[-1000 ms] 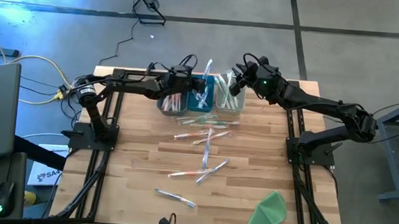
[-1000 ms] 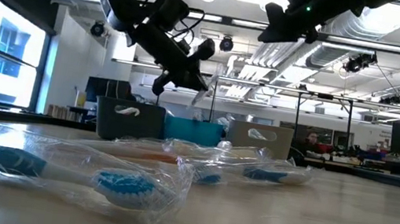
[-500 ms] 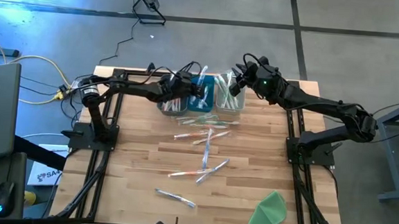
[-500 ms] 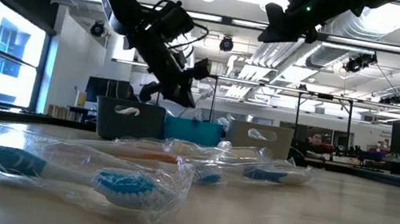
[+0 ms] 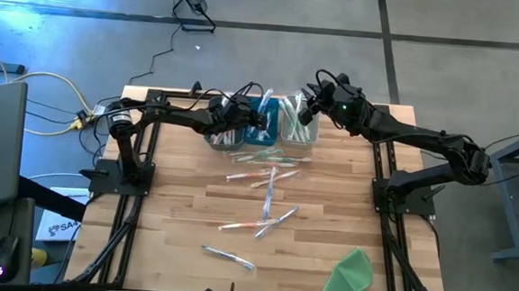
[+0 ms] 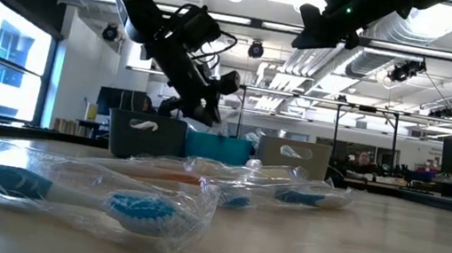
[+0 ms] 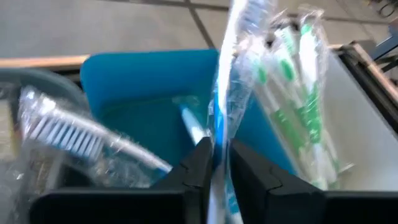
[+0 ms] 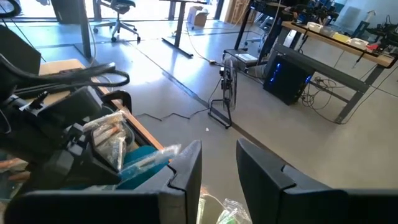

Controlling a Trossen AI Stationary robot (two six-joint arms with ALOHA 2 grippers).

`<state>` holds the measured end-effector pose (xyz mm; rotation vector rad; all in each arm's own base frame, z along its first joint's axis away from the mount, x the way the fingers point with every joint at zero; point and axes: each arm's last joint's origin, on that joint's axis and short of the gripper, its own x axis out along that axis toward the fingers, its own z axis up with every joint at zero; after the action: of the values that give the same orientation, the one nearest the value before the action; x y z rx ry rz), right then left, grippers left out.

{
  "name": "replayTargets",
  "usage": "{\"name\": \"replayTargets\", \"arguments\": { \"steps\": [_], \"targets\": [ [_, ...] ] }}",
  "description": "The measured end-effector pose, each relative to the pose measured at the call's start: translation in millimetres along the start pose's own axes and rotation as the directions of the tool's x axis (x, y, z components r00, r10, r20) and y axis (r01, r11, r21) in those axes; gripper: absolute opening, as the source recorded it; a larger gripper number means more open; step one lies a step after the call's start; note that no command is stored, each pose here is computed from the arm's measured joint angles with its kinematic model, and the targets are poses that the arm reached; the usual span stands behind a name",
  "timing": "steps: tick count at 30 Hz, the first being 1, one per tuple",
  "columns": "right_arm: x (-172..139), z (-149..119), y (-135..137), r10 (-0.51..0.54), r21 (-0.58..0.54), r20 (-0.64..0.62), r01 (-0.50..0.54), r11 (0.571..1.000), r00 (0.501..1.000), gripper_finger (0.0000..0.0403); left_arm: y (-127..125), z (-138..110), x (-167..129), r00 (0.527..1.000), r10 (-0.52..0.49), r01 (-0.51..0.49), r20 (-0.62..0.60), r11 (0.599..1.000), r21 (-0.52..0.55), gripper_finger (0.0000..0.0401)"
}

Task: Pick & Place Toothbrushes
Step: Put the blue toothbrush into the blue bin, then put the orange toothbrush into the dark blue bin

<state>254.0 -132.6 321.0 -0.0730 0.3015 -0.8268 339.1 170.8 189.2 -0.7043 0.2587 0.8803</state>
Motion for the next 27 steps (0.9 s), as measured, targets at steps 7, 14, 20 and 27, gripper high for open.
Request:
{"name": "replayTargets", "arguments": {
  "steps": [7,14,20,27],
  "targets": [
    [0,0,0,0.000,0.000,0.000,0.000,1.000,1.000,0.0093,-1,1,0,1.000,-0.007,0.007,0.008,1.000,-0.002,0.0135],
    [0,0,0,0.000,-0.022,0.001,0.000,1.000,1.000,0.0093,-2,3,-2,1.000,-0.015,0.015,0.017,1.000,-0.010,0.0173],
    [0,0,0,0.000,-0.044,0.001,0.000,0.999,1.000,0.0093,-6,13,-13,0.998,-0.047,0.047,0.033,0.999,-0.003,0.0156],
    [0,0,0,0.000,-0.055,0.001,0.000,0.998,1.000,0.0093,-12,32,-40,0.996,-0.073,0.067,0.053,0.993,0.097,0.0099]
  ]
}}
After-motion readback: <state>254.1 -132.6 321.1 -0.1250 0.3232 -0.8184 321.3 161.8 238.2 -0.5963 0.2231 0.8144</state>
